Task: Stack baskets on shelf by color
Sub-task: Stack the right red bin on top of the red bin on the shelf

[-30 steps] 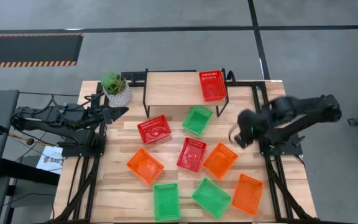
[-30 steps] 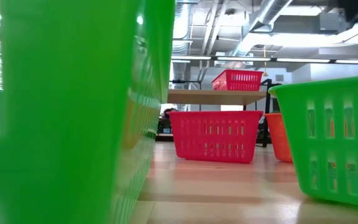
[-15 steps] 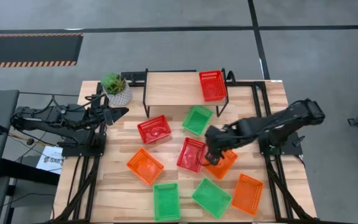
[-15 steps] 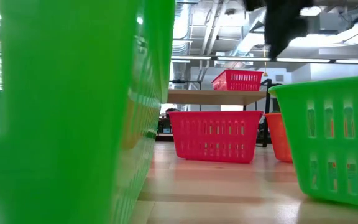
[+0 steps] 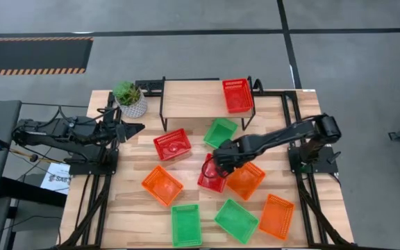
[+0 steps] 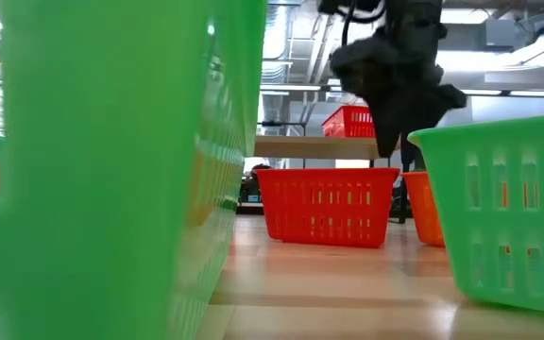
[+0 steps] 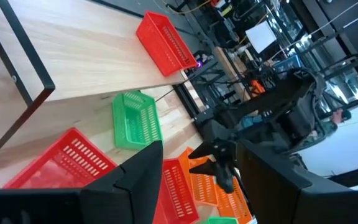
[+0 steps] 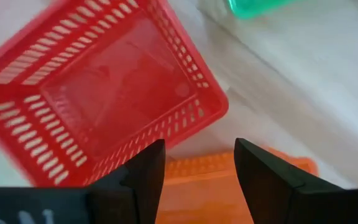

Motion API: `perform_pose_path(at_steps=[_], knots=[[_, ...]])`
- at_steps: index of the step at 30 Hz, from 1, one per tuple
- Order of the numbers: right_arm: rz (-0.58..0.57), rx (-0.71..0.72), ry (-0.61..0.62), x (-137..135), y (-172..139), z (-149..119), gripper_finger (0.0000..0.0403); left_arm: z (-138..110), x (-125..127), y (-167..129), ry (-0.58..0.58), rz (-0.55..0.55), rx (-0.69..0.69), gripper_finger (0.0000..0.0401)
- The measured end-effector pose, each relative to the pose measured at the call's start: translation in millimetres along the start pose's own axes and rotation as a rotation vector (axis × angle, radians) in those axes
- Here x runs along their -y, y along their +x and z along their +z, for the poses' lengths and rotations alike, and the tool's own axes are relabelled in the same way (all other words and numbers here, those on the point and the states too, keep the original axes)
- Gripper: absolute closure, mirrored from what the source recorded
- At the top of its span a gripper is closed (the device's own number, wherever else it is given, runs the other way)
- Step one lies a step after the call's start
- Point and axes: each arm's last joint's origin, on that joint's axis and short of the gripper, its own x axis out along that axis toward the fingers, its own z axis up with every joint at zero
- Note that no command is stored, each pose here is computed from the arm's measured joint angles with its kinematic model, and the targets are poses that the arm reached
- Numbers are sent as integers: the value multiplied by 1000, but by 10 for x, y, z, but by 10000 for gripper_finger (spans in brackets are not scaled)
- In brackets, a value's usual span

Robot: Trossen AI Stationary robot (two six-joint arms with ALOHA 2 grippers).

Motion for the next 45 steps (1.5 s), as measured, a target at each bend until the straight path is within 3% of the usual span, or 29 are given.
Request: perform_pose_path(at_steps=[10, 19, 22, 29, 32, 40, 45], knots=[[-6, -8, 142, -141, 242, -54, 191, -2, -7, 1, 17, 8, 1, 209], [15, -29, 168, -224, 413, -35, 200, -3, -17, -4, 21, 18, 5, 209], [6, -31, 204, -208, 414, -20, 236, -5, -23, -5, 25, 24, 4, 209], [31, -54, 173, -202, 391, 6, 380, -9, -32, -5, 46, 33, 0, 209], [74, -57, 165, -241, 383, 19, 387, -9, -33, -5, 47, 33, -1, 209], [220, -18, 69, -340, -90, 192, 393, -8, -32, -6, 53, 32, 0, 209], [343, 91, 51, -76, -652, 431, 398, -9, -31, -5, 52, 31, 0, 209]])
